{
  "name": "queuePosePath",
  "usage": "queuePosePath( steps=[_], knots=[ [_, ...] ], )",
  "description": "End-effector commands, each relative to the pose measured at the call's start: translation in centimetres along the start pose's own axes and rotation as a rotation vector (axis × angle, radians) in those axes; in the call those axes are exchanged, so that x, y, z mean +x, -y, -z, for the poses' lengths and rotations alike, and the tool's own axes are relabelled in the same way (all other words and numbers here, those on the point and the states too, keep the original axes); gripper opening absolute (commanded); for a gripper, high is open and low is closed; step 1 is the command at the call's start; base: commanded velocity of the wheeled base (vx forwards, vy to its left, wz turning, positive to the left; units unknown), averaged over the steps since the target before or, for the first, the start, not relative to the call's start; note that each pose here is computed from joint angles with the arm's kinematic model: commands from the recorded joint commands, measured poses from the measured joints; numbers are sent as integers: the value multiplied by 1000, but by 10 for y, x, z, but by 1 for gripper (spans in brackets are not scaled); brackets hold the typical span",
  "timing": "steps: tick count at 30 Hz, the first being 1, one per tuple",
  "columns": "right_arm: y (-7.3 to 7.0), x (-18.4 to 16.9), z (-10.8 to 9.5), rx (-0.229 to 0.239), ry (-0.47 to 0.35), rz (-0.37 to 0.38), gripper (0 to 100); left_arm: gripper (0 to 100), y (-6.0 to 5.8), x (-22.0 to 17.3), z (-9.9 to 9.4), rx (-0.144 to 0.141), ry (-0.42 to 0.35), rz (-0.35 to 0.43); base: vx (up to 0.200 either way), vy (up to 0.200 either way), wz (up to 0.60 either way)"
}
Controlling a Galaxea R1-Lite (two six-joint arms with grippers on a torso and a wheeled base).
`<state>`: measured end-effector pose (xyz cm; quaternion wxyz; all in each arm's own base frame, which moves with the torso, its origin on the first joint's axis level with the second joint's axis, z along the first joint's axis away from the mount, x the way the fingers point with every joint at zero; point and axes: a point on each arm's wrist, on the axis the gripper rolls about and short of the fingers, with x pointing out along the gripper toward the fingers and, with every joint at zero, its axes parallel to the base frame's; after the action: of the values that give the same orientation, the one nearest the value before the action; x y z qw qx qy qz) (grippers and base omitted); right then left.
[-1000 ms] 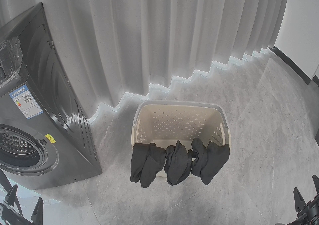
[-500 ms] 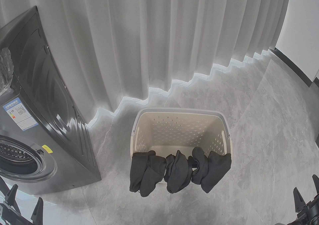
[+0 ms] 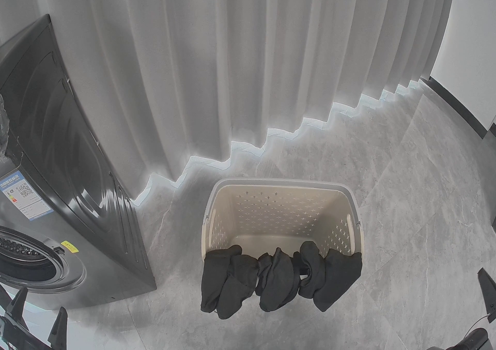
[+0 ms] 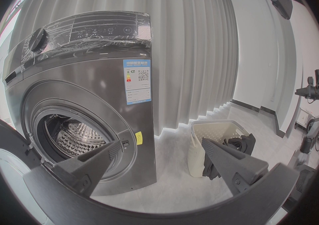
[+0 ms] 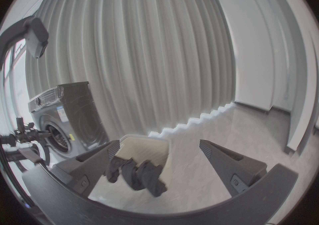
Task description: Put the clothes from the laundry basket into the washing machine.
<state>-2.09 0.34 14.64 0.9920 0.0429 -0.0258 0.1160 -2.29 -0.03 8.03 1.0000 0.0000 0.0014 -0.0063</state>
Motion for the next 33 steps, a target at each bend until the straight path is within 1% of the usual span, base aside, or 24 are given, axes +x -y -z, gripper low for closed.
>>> queuePosePath(
  steps=[1, 2, 4, 9, 10, 12, 15, 17, 19, 21, 23, 24, 25, 27, 29, 33],
  knots=[
    [5, 74, -2, 271, -451, -212, 100, 100, 0, 0, 5, 0, -3, 0, 0, 0, 0],
    [5, 84, -1, 278, -497, -226, 100, 100, 0, 0, 5, 0, -3, 0, 0, 0, 0],
    [4, 99, 2, 280, -545, -254, 100, 100, 0, 0, 5, 0, -5, 0, 0, 0, 0],
    [-3, 128, 14, 275, -626, -325, 100, 100, 0, 0, 5, 0, -3, 0, 0, 0, 0],
    [-6, 134, 20, 257, -655, -350, 100, 100, 0, 0, 5, 0, -3, 0, 0, 0, 0],
    [-8, 144, 28, 209, -676, -377, 100, 100, 0, 0, 5, 0, -3, 0, 0, 0, 0],
    [-9, 159, 38, 152, -721, -387, 100, 100, 0, 0, 5, 0, -3, 0, 0, 0, 0],
    [-9, 163, 41, 142, -734, -379, 100, 100, 0, 0, 5, 0, -3, 0, 0, 0, 0],
    [-10, 176, 46, 133, -755, -345, 100, 100, 0, 0, 5, 0, -3, 0, 0, 0, 0],
    [-10, 180, 48, 134, -762, -340, 100, 100, 0, 0, 5, 0, -3, 0, 0, 0, 0],
    [-11, 190, 54, 156, -781, -324, 100, 100, 0, 0, 5, 0, -3, 0, 0, 0, 0],
    [-11, 190, 54, 156, -781, -324, 100, 100, 0, 0, 5, 0, -3, 0, 0, 0, 0],
    [-11, 196, 58, 183, -799, -309, 100, 100, 0, 0, 5, 0, -3, 0, 0, 0, 0],
    [-11, 203, 63, 209, -817, -288, 100, 100, 0, 0, 5, 0, -3, 0, 0, 0, 0],
    [-11, 208, 69, 214, -831, -263, 100, 100, 0, 0, 5, 0, -3, 0, 0, 0, 0],
    [-11, 219, 79, 209, -823, -266, 100, 100, 0, 0, 5, 0, -3, 0, 0, 0, 0]
  ],
)
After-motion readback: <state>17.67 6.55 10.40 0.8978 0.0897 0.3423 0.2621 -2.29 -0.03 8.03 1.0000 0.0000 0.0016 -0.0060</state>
